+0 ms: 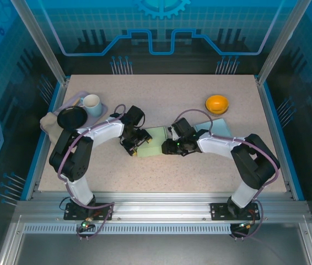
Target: Fold the paper box
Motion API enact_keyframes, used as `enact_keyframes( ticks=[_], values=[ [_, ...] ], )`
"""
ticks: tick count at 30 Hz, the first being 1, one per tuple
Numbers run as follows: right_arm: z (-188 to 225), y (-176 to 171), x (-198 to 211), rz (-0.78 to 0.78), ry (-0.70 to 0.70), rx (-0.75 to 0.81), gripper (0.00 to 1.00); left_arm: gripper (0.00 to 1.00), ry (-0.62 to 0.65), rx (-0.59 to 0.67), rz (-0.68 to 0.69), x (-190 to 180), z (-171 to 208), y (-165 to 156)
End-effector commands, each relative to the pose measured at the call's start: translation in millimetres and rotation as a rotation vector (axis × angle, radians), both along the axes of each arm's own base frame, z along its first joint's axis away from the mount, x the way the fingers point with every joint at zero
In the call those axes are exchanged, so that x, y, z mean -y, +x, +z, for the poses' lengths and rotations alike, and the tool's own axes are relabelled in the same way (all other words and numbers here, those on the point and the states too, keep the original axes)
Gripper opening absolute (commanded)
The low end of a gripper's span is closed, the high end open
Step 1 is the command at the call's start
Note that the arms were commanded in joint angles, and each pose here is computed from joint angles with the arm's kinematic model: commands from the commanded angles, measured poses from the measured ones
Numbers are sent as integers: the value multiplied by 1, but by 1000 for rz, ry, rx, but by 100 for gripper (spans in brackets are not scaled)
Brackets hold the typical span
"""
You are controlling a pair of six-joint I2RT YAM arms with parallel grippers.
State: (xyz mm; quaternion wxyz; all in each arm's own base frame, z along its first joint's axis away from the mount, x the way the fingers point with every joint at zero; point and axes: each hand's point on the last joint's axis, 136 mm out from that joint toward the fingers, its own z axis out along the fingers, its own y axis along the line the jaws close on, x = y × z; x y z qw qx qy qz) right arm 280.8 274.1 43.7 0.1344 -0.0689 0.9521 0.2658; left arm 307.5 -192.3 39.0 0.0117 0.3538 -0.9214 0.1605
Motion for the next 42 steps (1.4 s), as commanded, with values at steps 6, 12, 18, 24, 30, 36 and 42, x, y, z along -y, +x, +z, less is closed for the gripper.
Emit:
enact_keyframes(
  ticks=[6,12,18,24,30,36,42],
  values=[
    [9,5,-1,42,-27,65,35,78,85,-75,7,-18,-25,-16],
    [3,8,-1,75,-41,98,31,78,90,-77,6,-19,-27,-15],
    [-3,11,-2,81,-39,126,29,78,92,-81,7,-20,-30,-16],
    [-16,14,3,115,-57,195,29,78,91,-90,8,-21,-33,-17],
    [-21,20,-1,131,1,301,30,78,95,-94,9,-22,-35,-19],
    [-19,25,0,155,6,432,30,78,101,-112,13,-26,-42,-23],
    [-23,29,11,145,-44,473,32,78,109,-126,10,-28,-48,-26]
  ],
)
